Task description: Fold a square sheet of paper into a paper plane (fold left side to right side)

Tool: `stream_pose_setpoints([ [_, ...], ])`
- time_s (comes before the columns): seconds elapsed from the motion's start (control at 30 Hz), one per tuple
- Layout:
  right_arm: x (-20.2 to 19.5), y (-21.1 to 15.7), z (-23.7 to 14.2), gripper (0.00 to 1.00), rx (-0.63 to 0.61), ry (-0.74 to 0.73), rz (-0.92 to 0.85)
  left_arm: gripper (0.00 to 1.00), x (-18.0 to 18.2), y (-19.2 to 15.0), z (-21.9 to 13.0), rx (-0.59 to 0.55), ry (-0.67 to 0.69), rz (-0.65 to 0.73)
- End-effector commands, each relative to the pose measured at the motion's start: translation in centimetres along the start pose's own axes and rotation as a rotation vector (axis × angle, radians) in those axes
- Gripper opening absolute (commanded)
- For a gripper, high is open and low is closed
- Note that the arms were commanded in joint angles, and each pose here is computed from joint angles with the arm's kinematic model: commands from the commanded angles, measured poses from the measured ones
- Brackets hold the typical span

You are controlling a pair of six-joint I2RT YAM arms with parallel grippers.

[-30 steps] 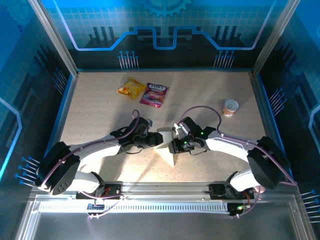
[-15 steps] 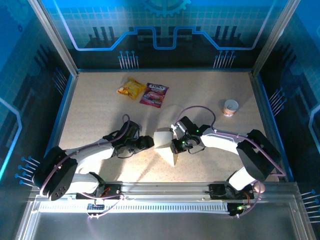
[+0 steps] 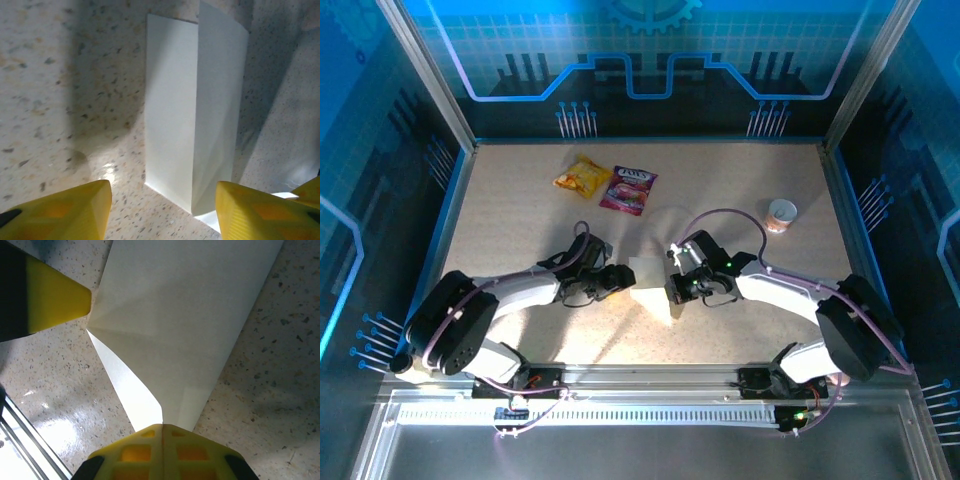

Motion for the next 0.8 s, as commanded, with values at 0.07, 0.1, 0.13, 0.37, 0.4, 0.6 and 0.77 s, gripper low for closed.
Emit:
stream_pose_setpoints([
  [0.07,-0.4,-0.2,-0.6,0.00,-0.015,0.005,0.020,0.49,-1.8,1.3,0.8,0.028,-0.078,0.004],
  [0.1,-0.4,-0.2,-0.6,0.00,-0.014,0.005,0.021,0.47,-2.0,1.4,1.0,0.030,-0.086,0.005],
  [0.13,-0.4,-0.2,-0.6,0.00,-0.014,0.006,0.022,0.45,-2.1,1.6,1.2,0.032,-0.089,0.007],
  [0.37,-0.8,-0.4,-0.5,0.04,-0.006,-0.010,0.034,0.17,-2.7,2.5,2.1,0.032,-0.094,0.015],
  [0.4,-0.9,-0.3,-0.6,0.09,-0.005,-0.019,0.037,0.14,-2.8,2.5,1.9,0.028,-0.092,0.014],
  [0.6,-1.2,-0.6,-2.7,0.35,-0.008,-0.130,0.054,0.06,-3.2,2.2,0.6,0.006,-0.100,-0.010],
  [0.77,-0.3,-1.7,-4.6,0.39,-0.051,-0.204,0.070,0.05,-3.2,1.9,-0.4,-0.008,-0.085,-0.067],
])
Point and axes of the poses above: each hand's point on the last joint's axis, 136 mm out from that joint toward the fingers, its own z axis out along the fingers, its own x axis along the line the jaws close on, y = z × x, the point moved 7 cm from there along -z, back along the fingers, and after that the axes turned 1 degree about z, right-handed, at the moved point
